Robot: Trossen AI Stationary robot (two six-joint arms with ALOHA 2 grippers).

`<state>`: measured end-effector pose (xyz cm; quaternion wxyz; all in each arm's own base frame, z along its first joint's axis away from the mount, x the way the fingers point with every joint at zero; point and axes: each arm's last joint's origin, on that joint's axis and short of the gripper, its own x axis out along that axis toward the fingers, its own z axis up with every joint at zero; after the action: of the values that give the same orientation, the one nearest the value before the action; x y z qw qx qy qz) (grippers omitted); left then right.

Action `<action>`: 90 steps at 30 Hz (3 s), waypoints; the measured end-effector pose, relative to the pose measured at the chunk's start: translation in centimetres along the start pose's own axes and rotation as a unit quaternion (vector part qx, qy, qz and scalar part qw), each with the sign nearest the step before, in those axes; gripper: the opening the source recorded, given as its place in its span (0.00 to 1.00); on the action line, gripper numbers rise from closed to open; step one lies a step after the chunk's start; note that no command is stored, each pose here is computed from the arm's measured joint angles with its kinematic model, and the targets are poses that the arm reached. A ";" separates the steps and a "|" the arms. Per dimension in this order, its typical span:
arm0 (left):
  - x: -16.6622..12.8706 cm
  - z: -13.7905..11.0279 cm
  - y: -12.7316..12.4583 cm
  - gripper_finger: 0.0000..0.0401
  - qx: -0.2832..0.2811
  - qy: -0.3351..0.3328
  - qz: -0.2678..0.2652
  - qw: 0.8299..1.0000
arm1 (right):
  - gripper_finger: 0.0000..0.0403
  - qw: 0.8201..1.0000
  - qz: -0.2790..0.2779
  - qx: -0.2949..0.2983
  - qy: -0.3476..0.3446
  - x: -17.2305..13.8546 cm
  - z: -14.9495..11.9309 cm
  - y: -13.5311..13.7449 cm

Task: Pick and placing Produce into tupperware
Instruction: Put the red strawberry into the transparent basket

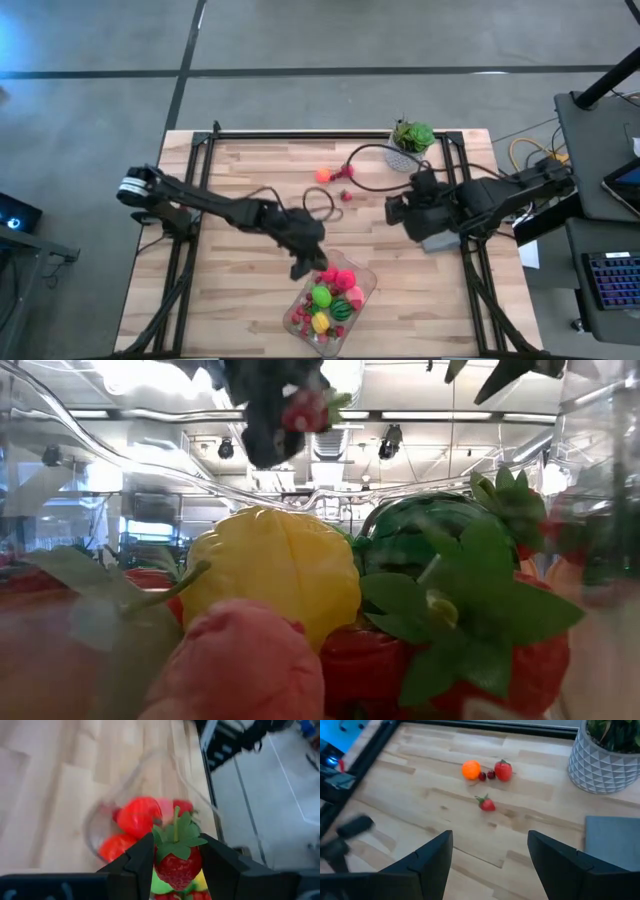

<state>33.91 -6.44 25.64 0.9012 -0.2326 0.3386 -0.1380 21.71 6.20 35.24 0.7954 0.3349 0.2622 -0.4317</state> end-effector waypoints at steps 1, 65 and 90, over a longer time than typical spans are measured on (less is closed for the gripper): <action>0.7 -0.4 -0.2 0.31 0.002 0.010 -0.003 1.000 | 0.62 1.000 0.004 0.003 0.000 -0.2 0.2 -0.2; -8.9 2.8 20.2 0.61 -0.034 -0.050 0.318 0.946 | 0.62 0.995 -0.027 -0.096 0.017 -0.2 0.3 -1.1; -8.9 2.7 20.2 0.61 -0.039 -0.048 0.318 0.946 | 0.62 0.991 0.036 -0.034 0.124 9.5 4.8 -2.5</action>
<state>31.04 15.33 21.89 0.9035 -0.1543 0.3568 0.1803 24.80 -3.35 30.80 0.7825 0.3682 0.3614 -0.3486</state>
